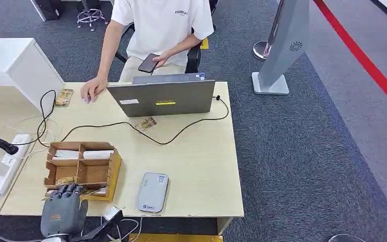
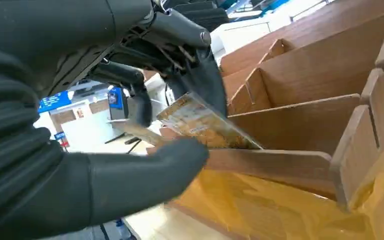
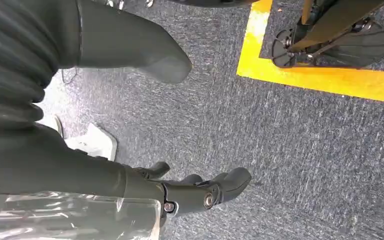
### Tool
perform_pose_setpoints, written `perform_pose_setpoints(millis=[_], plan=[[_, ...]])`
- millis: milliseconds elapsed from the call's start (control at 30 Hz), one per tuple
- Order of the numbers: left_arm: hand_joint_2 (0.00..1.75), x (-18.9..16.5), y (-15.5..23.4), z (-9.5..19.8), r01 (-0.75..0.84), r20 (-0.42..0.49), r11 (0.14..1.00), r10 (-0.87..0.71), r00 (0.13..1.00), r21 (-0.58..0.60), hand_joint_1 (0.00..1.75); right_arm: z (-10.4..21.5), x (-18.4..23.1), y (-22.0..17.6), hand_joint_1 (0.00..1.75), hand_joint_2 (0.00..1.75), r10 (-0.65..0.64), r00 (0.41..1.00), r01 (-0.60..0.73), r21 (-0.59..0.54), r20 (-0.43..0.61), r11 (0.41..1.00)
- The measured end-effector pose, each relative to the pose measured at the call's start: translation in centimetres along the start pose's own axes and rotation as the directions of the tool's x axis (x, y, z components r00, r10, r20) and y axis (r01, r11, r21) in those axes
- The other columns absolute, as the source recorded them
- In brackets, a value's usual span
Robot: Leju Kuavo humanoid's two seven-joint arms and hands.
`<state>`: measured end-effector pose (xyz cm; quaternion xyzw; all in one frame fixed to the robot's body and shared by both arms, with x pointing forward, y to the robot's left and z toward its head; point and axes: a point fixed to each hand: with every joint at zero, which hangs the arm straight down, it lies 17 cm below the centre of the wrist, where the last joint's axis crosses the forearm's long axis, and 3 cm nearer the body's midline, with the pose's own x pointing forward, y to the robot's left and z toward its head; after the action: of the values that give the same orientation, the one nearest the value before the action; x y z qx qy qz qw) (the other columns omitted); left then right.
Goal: Pass the card to the sensor for recognition and then transmit it.
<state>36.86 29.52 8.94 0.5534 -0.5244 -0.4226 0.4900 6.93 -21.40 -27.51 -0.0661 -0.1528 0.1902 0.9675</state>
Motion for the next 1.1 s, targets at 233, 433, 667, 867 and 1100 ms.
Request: perform_pose_setpoints(millis=[233, 433, 667, 867, 1100], plan=[[1.75, -0.3, -0.1, -0.2, 0.000, -0.008, 1.000, 0.000, 1.000, -0.009, 1.75, 0.0, 0.0, 0.0, 0.00, 1.75, -0.003, 1.000, 0.003, -0.001, 0.000, 1.000], [1.75, -0.4, 0.1, -0.4, -0.006, -0.006, 1.000, 0.006, 1.000, -0.004, 1.75, 0.0, 0.0, -0.2, 0.00, 1.75, -0.008, 1.000, 0.008, -0.005, 0.001, 1.000], [1.75, -0.3, 0.4, -0.4, -0.008, -0.001, 1.000, 0.008, 1.000, 0.013, 1.75, 0.0, -0.1, -0.2, 0.00, 1.75, -0.012, 1.000, 0.012, -0.007, -0.001, 1.000], [1.75, -0.3, 2.0, -0.5, -0.003, 0.006, 0.999, 0.003, 1.000, 0.049, 1.75, 0.0, -0.1, -0.2, 0.00, 1.75, -0.013, 1.000, 0.013, -0.008, -0.002, 1.000], [1.75, -2.5, 5.6, -2.1, 0.072, 0.059, 0.997, -0.072, 0.996, -0.003, 1.75, 0.0, -0.4, -0.2, 0.00, 1.75, -0.008, 1.000, 0.008, -0.007, -0.012, 1.000]])
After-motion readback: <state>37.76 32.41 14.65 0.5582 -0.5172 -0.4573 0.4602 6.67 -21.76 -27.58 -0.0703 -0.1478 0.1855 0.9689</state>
